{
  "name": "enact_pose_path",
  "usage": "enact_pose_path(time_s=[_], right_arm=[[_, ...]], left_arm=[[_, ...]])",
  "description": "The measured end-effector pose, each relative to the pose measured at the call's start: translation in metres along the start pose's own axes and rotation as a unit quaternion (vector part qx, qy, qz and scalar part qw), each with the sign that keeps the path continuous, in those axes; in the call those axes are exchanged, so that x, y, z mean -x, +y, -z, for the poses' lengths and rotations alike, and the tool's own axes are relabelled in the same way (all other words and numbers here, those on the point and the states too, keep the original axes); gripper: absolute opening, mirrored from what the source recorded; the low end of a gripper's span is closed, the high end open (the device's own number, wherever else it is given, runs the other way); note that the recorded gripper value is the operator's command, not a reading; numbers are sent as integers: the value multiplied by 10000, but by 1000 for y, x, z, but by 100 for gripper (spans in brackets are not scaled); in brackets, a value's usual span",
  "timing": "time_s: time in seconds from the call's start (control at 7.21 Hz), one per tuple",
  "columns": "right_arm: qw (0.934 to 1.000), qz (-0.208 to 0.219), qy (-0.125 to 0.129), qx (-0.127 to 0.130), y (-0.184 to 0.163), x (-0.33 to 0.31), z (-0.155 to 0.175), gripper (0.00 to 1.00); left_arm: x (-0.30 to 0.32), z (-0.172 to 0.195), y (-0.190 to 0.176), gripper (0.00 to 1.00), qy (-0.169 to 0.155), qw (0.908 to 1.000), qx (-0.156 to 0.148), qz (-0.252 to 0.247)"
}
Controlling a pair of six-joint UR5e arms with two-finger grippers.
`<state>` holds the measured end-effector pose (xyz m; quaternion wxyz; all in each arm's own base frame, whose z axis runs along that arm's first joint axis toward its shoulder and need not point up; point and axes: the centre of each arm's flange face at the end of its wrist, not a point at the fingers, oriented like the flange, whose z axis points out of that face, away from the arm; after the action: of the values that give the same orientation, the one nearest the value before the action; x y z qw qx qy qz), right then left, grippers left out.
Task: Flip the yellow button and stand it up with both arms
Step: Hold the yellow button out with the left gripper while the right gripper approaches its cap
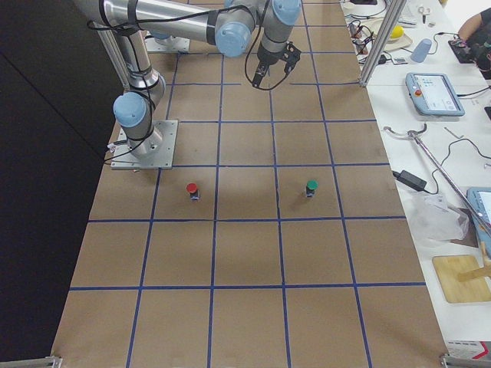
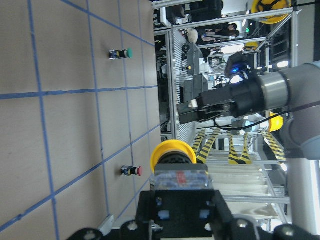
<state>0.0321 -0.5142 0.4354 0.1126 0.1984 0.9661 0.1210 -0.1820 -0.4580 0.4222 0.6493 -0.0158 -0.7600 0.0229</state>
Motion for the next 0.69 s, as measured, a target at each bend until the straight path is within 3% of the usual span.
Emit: enact_pose_path(time_s=[0.14,0.28,0.42,0.55,0.69], right_arm=[[9991,-324,-199,200,-8,2,-12,100],[9940,-859,-532,422,-10,8,-18,100],[9818,-1536,-902,658,-7,16,-17,100],[9606,-2287,-1298,899,1,26,-10,100],[9305,-2999,-1726,1204,14,38,0,100]], left_arm=[[-9,-13,4,2,275,9996,-41,83],[-13,-20,7,2,447,9989,-66,151],[-14,-24,8,2,535,9983,-79,223],[-15,-25,7,2,591,9978,-94,289],[-15,-26,7,2,632,9974,-113,330]])
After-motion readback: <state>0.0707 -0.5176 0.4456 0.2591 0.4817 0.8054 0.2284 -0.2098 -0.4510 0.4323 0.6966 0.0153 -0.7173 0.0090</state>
